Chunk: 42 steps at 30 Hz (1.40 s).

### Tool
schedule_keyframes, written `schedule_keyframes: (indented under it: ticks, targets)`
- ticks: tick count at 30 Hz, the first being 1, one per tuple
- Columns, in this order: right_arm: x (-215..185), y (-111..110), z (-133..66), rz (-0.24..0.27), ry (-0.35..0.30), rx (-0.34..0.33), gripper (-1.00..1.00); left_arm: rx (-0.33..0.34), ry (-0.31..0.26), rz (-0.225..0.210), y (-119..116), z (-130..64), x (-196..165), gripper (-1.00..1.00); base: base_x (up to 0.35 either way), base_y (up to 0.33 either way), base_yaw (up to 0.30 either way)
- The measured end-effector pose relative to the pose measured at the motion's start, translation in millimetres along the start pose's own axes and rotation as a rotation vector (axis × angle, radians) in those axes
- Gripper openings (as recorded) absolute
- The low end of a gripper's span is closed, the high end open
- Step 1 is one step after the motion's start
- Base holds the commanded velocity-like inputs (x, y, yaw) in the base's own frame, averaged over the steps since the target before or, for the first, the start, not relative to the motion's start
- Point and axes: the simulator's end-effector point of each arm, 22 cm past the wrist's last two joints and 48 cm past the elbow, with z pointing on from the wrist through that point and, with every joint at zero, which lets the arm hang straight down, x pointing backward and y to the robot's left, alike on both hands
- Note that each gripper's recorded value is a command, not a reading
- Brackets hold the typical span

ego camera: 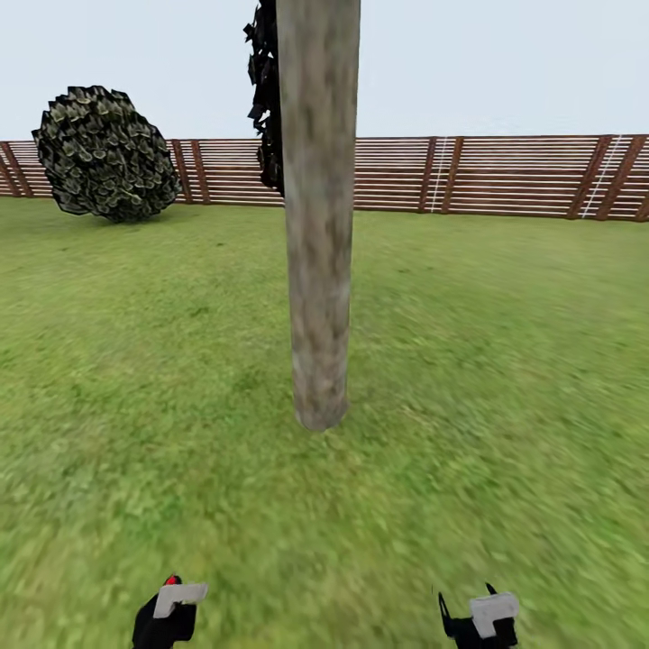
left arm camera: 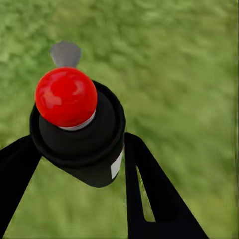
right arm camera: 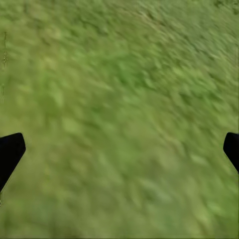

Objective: In the garden, pick up the pesticide atomizer on the floor and spray pesticide onto both trees until each tree trunk is fully covered.

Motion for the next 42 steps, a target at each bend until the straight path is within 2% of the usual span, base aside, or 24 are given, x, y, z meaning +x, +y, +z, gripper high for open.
schedule_keyframes:
  ticks: [1, 3, 6, 8, 10, 12, 15, 16, 18, 19, 24, 30, 31, 34, 38, 42]
  targets:
    - [-2, 3, 1.8, -0.013, 0.001, -0.015, 1.00, 0.012, 0.002, 0.014, -1, 0.5, 0, -1.00, 0.110, 0.000, 0.000]
    - [-18, 18, 12.5, -0.085, -0.004, -0.109, 1.00, 0.065, 0.010, 0.082, -5, 3.4, -4, -1.00, 0.063, 0.000, 0.000]
    - [-33, 34, 21.0, -0.143, -0.004, -0.205, 1.00, 0.133, -0.002, 0.137, -15, 7.4, -16, -1.00, 0.025, 0.000, 0.000]
    - [-41, 42, 24.5, -0.163, -0.001, -0.262, 1.00, 0.191, -0.010, 0.166, -25, 9.3, -24, -1.00, 0.010, 0.000, 0.000]
    - [-53, 53, 27.9, -0.178, -0.003, -0.338, 1.00, 0.281, -0.022, 0.229, -38, 11.4, -37, -1.00, 0.004, 0.000, 0.000]
    - [-66, 64, 29.7, -0.190, -0.006, -0.420, 1.00, 0.396, -0.023, 0.312, -49, 11.5, -49, -1.00, 0.002, 0.000, 0.000]
    - [-80, 82, 29.7, -0.211, 0.000, -0.541, 1.00, 0.591, 0.017, 0.406, -72, 4.5, -63, -1.00, 0.000, 0.000, 0.000]
    - [-86, 94, 28.2, -0.278, 0.015, -0.637, 1.00, 0.700, 0.063, 0.446, -83, -1.6, -73, -1.00, 0.000, 0.000, 0.000]
    - [-89, 100, 28.6, -0.363, 0.030, -0.702, 1.00, 0.760, 0.092, 0.488, -88, -5.6, -80, -1.00, 0.000, 0.000, 0.000]
    - [-95, 103, 30.7, -0.406, 0.032, -0.733, 1.00, 0.793, 0.124, 0.553, -89, -9.3, -76, -1.00, 0.000, 0.000, 0.000]
    - [-102, 109, 27.9, -0.432, 0.032, -0.793, 1.00, 0.833, 0.165, 0.650, -93, -15.4, -66, -1.00, 0.000, 0.000, 0.000]
    - [-113, 115, 29.3, -0.439, 0.019, -0.818, 1.00, 0.843, 0.173, 0.673, -94, -17.0, -64, -1.00, 0.000, 0.000, 0.000]
    - [-115, 118, 29.5, -0.438, 0.015, -0.822, -1.00, 0.844, 0.173, 0.674, -95, -17.1, -64, -1.00, 0.000, 0.000, 0.000]
    - [-124, 137, 26.8, -0.437, -0.004, -0.847, -1.00, 0.853, 0.179, 0.691, -98, -18.6, -61, -1.00, 0.000, 0.000, 0.000]
    - [-130, 154, 22.7, -0.465, -0.019, -0.880, -1.00, 0.870, 0.193, 0.727, -102, -21.2, -55, -1.00, 0.000, 0.000, 0.000]
    - [-148, 178, 20.8, -0.498, -0.055, -0.918, -1.00, 0.881, 0.192, 0.739, -108, -23.0, -54, -1.00, 0.000, 0.000, 0.000]
